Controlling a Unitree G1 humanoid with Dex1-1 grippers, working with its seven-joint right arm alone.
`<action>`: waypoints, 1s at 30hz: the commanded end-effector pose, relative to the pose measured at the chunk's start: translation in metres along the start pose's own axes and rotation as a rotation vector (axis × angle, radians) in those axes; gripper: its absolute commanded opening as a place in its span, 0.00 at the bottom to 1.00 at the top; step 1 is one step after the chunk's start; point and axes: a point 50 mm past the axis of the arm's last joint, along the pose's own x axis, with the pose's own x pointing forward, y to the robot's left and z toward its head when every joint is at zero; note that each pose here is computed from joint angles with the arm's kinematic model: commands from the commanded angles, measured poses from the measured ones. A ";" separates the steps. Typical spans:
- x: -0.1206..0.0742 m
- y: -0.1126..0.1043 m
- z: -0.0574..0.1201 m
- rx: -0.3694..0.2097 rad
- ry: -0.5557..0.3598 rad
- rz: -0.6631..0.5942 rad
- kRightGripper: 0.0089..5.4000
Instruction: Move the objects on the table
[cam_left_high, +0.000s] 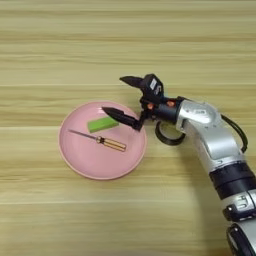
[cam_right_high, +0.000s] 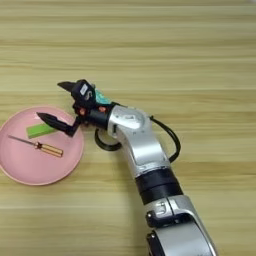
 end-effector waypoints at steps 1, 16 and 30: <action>0.008 -0.023 0.044 -0.057 -0.155 -0.119 1.00; 0.016 -0.049 0.046 -0.016 -0.147 -0.438 1.00; 0.019 -0.067 0.033 -0.023 0.023 -0.671 1.00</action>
